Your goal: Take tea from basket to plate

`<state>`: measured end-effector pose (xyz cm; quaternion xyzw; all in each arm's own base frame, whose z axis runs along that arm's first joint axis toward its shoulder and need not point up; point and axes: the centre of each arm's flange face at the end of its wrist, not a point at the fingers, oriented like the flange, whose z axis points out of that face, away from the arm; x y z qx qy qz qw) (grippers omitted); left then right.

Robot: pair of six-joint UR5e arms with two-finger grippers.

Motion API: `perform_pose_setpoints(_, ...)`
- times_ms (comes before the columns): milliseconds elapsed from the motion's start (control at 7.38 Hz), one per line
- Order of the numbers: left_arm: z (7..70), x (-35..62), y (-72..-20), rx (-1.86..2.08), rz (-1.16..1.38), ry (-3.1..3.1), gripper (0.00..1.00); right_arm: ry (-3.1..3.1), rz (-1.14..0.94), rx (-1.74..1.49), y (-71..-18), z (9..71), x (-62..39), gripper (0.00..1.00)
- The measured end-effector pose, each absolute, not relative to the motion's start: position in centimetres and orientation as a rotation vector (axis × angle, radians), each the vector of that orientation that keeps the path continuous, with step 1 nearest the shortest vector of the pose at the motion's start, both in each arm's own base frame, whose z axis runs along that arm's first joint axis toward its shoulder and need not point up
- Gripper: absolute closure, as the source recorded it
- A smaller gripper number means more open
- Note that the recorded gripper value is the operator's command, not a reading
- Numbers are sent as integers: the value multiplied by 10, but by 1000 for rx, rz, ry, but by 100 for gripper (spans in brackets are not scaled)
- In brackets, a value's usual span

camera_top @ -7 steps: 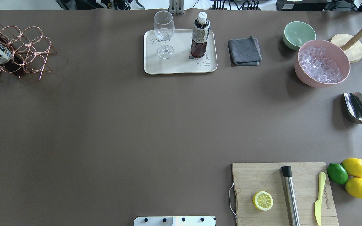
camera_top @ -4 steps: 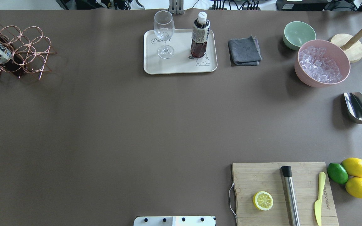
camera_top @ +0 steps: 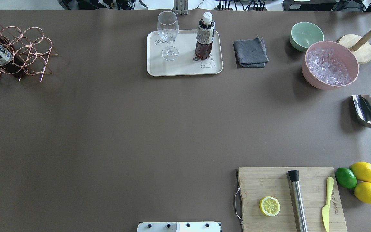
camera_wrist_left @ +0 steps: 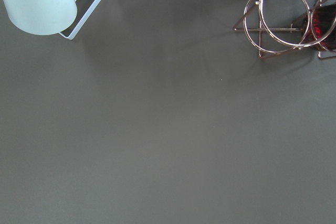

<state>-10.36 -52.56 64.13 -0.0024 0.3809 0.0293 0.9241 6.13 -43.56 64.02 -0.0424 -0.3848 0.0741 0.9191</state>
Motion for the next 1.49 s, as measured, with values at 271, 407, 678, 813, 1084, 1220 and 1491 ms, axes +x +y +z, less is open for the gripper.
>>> perform_pose_setpoints(271, 642, -104, -525, -6, 57, 782, 2, -789, 156, -90, -436, 641, 61, 0)
perform_pose_setpoints(407, 642, -104, -525, -7, 56, 783, 2, -789, 157, -91, -437, 642, 61, 0)
perform_pose_setpoints(678, 643, -104, -525, -11, 50, 784, 2, -788, 158, -92, -437, 642, 62, 0)
perform_pose_setpoints(813, 643, -104, -525, -12, 47, 784, 2, -788, 158, -92, -437, 642, 62, 0)
perform_pose_setpoints(1084, 643, -104, -525, -13, 45, 784, 2, -787, 159, -92, -437, 642, 62, 0)
perform_pose_setpoints(1220, 643, -104, -525, -13, 45, 784, 2, -787, 158, -92, -438, 642, 62, 0)
perform_pose_setpoints(1491, 643, -104, -525, -13, 44, 783, 2, -787, 157, -91, -439, 641, 61, 0)
